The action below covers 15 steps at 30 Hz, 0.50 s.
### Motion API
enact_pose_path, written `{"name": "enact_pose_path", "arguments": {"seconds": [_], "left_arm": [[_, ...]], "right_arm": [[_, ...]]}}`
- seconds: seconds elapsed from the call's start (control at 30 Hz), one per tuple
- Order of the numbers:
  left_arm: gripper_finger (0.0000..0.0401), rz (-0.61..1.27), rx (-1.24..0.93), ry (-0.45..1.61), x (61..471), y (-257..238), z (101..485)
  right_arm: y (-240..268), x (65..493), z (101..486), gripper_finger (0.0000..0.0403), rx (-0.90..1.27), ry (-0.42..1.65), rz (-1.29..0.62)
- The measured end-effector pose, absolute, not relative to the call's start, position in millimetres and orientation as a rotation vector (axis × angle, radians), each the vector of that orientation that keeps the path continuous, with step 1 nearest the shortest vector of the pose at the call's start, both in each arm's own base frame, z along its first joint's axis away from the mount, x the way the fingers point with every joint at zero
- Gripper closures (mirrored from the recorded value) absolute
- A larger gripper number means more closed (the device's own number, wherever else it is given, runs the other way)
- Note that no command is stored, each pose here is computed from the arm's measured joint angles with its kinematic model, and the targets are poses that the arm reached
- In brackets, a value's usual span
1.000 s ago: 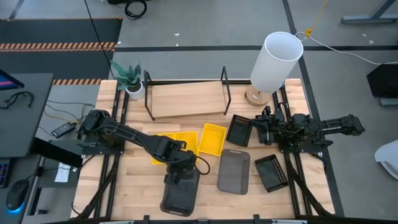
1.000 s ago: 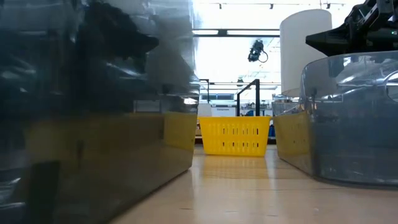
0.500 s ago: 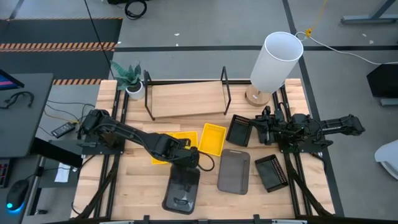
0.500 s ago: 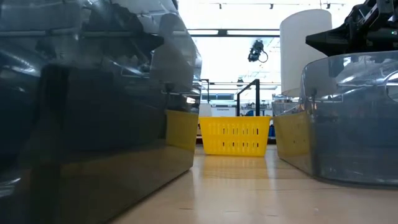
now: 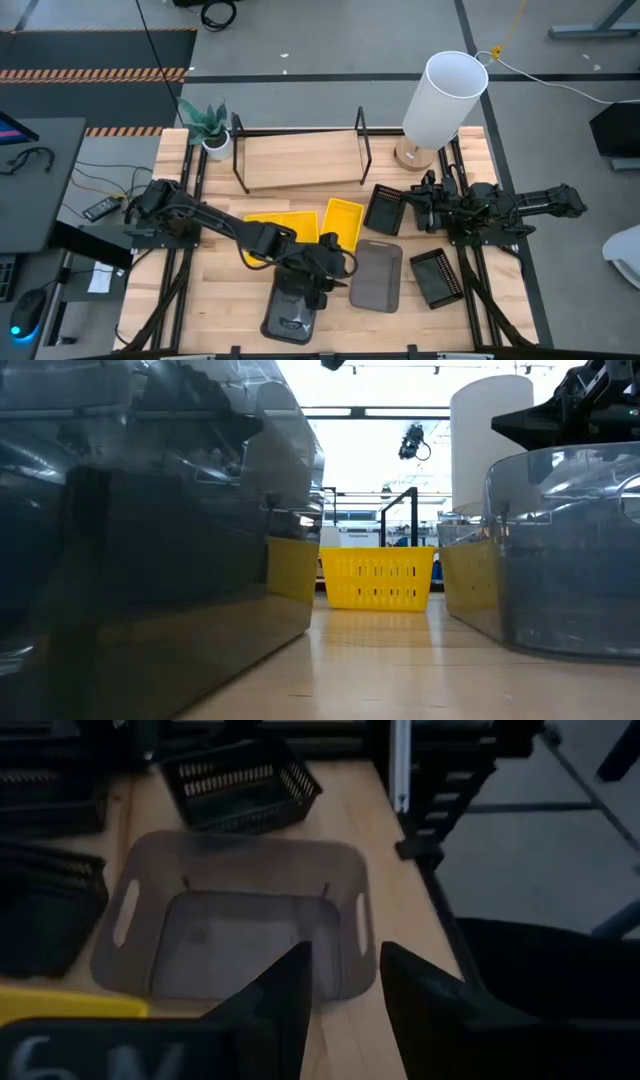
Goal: Stack baskets on shelf by color
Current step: Stack the right large black bin on top of the left large black bin
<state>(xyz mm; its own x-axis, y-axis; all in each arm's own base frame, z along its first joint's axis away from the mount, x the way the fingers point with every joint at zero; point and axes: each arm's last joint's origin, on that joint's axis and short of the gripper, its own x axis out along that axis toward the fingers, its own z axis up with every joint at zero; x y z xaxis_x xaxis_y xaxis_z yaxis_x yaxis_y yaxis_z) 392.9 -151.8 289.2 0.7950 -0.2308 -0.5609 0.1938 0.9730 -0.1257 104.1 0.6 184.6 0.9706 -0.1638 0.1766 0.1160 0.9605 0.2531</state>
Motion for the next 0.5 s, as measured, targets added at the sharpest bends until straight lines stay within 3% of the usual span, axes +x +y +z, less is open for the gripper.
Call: {"name": "enact_pose_path", "arguments": {"seconds": [0.3, 0.5], "left_arm": [[0.0286, -0.215, -0.195, 0.667, 397, -146, 286], [0.0307, -0.213, -0.182, 0.670, 400, -149, 309]], "right_arm": [[1, 105, 185, 0.0387, 0.244, -0.199, -0.148], [0, 105, 185, 0.0387, 0.245, -0.199, -0.150]]}}
